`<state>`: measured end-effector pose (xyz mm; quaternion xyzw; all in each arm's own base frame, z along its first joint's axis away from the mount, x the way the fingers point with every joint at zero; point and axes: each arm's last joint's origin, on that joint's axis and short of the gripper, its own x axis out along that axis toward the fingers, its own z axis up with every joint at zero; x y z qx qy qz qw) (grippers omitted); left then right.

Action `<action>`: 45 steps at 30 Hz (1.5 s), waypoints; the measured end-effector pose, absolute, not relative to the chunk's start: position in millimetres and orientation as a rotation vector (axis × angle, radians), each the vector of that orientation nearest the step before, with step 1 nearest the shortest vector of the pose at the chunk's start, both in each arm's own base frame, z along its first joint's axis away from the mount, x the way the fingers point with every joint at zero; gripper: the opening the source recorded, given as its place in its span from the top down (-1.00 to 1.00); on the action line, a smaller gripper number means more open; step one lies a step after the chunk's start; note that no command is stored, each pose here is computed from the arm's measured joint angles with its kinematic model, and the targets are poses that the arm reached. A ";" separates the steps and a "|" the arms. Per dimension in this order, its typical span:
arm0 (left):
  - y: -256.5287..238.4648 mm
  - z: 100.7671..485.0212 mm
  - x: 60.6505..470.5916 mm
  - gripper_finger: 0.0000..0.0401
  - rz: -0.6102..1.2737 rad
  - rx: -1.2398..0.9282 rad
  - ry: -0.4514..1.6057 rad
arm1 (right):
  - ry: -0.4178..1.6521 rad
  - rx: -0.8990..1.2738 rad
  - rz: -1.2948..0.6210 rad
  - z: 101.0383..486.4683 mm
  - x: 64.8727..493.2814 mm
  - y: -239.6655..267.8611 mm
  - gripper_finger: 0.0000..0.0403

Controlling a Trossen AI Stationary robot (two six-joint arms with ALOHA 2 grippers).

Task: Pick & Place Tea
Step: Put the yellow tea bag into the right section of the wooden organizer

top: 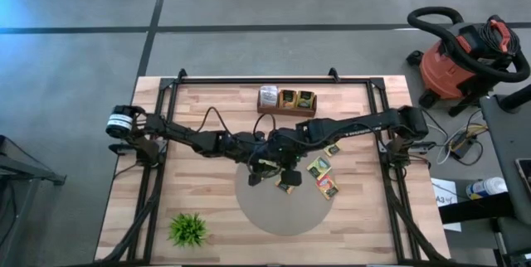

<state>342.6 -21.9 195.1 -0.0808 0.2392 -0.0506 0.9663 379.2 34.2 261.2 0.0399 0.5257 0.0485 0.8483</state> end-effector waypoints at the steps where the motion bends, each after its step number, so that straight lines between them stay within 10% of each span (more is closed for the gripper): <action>1: -21.9 195.1 342.6 0.36 -0.102 -0.163 0.484 | 1.104 0.085 0.102 262.1 379.6 34.3 0.96; 12: -21.9 198.6 344.3 0.40 -0.106 -0.155 0.447 | 1.038 0.091 0.105 277.6 385.5 34.6 0.96; 28: -21.0 196.8 343.6 0.97 -0.051 -0.179 0.465 | 1.015 0.219 0.017 280.9 386.8 28.8 0.93; 45: -10.2 197.8 341.7 0.99 -0.022 -0.241 0.442 | 1.124 0.004 0.001 303.3 361.2 25.5 0.17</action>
